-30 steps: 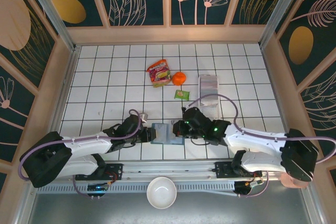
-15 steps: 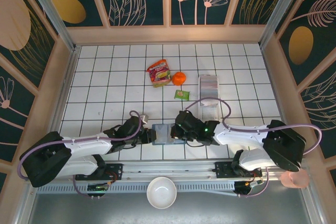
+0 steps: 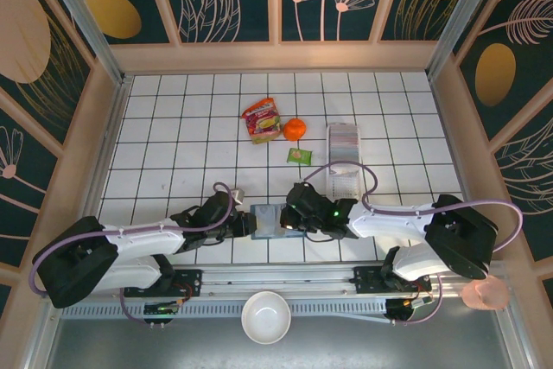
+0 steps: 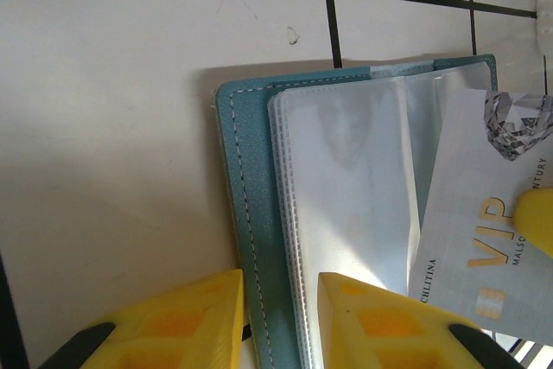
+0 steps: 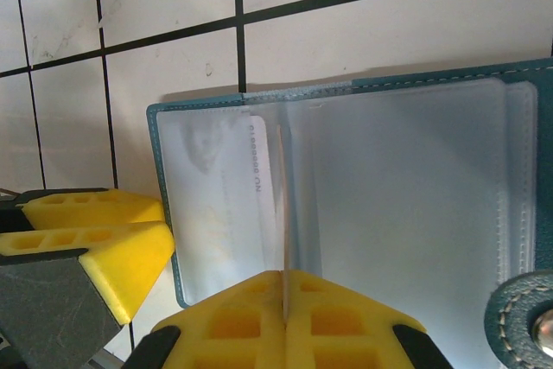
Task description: Put the credit cards into the card holder
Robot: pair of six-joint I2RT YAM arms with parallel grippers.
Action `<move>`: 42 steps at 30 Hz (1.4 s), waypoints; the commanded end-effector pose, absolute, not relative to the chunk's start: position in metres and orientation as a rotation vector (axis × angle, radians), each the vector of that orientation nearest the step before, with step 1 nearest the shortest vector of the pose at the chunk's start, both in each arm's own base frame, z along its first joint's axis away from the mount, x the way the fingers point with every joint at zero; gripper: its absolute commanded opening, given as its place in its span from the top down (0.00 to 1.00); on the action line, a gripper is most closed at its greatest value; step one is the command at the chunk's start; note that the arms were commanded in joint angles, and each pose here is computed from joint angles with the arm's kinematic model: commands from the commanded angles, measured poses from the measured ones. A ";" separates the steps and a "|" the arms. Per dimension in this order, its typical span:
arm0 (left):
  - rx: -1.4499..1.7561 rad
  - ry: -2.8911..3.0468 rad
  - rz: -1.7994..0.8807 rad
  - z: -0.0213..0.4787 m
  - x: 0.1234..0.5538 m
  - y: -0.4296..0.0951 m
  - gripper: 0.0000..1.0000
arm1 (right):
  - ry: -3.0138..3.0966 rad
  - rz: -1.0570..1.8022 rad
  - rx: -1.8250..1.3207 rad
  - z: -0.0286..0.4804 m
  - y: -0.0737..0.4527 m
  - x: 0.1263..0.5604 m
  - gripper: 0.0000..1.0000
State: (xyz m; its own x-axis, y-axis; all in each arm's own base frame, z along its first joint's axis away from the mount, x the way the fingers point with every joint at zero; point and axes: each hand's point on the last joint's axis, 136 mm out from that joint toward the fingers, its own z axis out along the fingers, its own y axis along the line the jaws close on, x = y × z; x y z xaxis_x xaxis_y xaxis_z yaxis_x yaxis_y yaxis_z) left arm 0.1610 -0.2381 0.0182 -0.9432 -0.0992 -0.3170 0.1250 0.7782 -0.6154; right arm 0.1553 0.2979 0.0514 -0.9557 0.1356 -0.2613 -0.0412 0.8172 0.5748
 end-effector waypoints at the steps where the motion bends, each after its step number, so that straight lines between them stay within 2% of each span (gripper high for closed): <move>1: 0.029 2.789 -0.934 -0.006 0.131 -0.229 0.73 | 2.690 0.844 0.060 0.051 0.299 0.162 1.00; 18: 0.016 2.814 -0.906 -0.014 0.129 -0.226 0.83 | 2.716 0.920 0.062 0.041 0.308 0.157 1.00; 31: 0.011 2.818 -0.899 -0.016 0.129 -0.225 0.89 | 2.720 0.717 0.112 0.038 0.278 0.165 1.00; 42: 0.010 2.823 -0.900 -0.017 0.129 -0.226 0.90 | 2.747 0.870 0.037 0.032 0.298 0.156 1.00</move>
